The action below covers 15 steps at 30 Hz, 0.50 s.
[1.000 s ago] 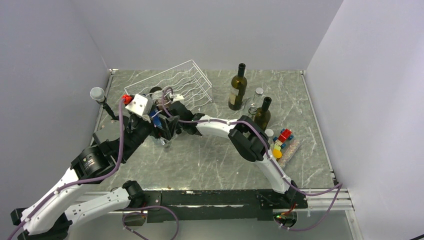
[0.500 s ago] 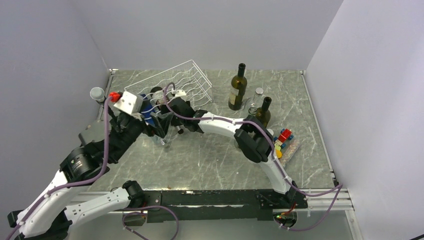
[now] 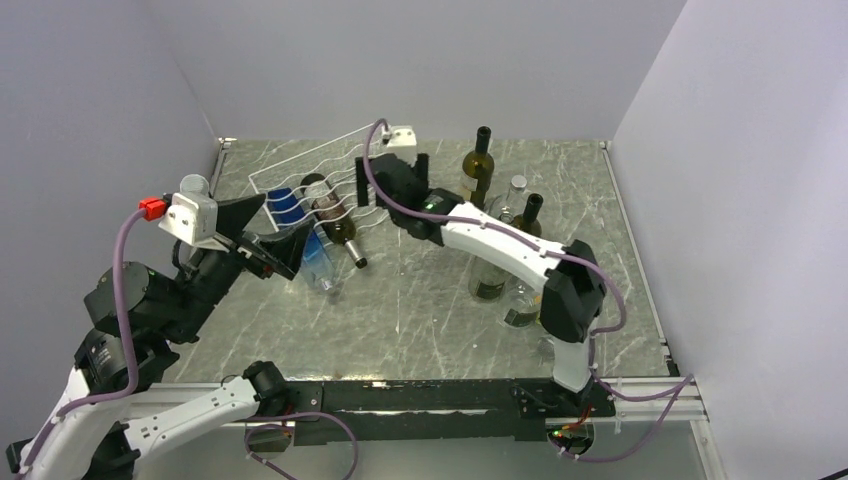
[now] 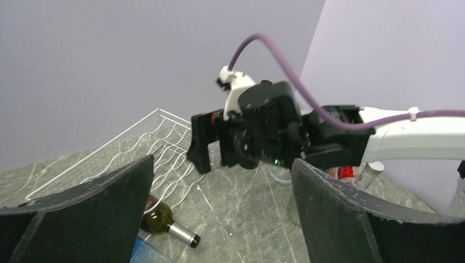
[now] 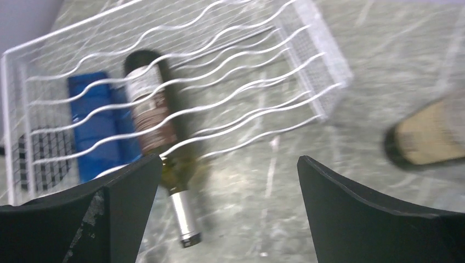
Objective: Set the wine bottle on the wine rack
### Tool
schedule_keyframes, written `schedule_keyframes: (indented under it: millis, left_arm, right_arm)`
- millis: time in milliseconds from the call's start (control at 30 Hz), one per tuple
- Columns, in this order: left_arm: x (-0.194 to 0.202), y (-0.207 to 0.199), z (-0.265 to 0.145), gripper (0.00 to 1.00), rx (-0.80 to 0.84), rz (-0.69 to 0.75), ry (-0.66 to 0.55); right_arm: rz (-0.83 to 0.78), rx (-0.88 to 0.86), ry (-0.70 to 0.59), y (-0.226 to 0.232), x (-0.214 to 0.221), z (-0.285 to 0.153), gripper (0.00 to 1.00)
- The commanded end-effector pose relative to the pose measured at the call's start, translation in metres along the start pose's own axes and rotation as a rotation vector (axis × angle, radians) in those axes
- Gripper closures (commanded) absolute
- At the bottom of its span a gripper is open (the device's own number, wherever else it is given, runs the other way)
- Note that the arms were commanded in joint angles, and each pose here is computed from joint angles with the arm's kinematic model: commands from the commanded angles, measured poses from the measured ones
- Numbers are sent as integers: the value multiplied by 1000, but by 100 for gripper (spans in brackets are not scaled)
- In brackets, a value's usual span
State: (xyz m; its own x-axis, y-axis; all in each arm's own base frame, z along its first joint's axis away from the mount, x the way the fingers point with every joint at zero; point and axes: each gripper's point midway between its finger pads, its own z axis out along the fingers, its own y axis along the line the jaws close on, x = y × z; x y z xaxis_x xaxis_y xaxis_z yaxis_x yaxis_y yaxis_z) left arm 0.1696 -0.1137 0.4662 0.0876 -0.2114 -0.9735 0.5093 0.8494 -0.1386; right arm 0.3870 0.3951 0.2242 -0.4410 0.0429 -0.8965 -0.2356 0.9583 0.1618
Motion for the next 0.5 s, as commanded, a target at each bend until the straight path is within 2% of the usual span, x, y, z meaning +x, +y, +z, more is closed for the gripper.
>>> schedule_keyframes:
  millis: [0, 233, 467]
  left_arm:
    - [1, -6, 2, 1, 27, -6, -7]
    - [23, -10, 19, 1, 7, 3, 84]
    - [34, -16, 24, 1, 32, 8, 107]
  right_arm:
    - [-64, 145, -123, -53, -73, -42, 1]
    - [-37, 290, -140, -121, -113, -71, 4]
    - [-42, 454, -140, -173, -123, -65, 8]
